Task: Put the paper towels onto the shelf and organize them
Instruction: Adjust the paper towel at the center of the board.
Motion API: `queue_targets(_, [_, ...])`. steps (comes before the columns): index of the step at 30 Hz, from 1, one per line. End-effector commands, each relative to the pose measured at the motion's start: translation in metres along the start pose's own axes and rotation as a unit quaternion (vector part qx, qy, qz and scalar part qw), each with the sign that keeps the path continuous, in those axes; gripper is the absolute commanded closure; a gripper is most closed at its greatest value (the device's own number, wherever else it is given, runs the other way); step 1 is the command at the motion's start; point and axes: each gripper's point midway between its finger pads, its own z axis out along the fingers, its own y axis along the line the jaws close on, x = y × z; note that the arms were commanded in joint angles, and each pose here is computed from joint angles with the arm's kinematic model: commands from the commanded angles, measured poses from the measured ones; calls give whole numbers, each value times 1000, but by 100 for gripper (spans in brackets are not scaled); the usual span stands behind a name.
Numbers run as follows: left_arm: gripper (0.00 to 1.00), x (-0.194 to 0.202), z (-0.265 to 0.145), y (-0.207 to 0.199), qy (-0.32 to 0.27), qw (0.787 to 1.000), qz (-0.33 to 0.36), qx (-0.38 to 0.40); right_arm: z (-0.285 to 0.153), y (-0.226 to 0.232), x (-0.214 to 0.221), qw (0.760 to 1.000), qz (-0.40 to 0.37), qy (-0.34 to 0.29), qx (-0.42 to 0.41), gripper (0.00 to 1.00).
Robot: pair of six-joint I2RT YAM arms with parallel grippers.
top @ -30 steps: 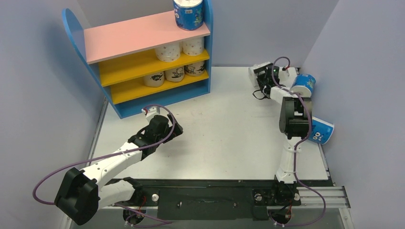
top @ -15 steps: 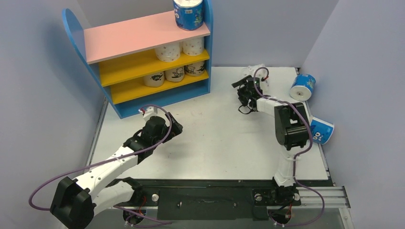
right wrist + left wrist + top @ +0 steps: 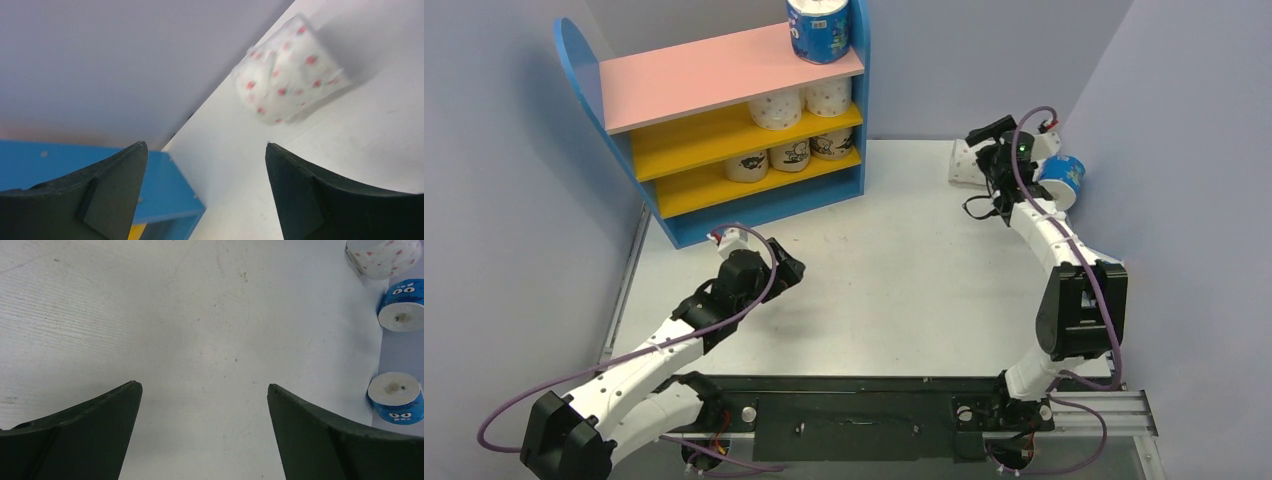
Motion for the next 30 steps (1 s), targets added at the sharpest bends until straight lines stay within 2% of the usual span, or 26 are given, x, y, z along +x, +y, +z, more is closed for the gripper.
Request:
queue_targets(1, [4, -2, -5, -4, -4, 1000, -4, 11, 30, -43, -41, 998, -12, -32, 50, 17])
queue_targets(5, [4, -4, -5, -2, -10, 1000, 1, 8, 58, -58, -62, 997, -27, -41, 59, 14])
queue_targets(9, [4, -5, -2, 0, -13, 1000, 7, 1, 86, -86, -64, 995, -32, -40, 81, 14])
queue_targets(17, [4, -5, 6, 1, -9, 1000, 16, -15, 128, -93, -63, 996, -37, -28, 74, 13])
queue_targets(23, [4, -4, 10, -2, -7, 1000, 15, -15, 147, -96, -53, 997, -37, -12, 70, 13])
queue_targets(30, [4, -1, 11, -5, 3, 1000, 15, -12, 142, -88, -21, 999, -23, 18, 45, 13])
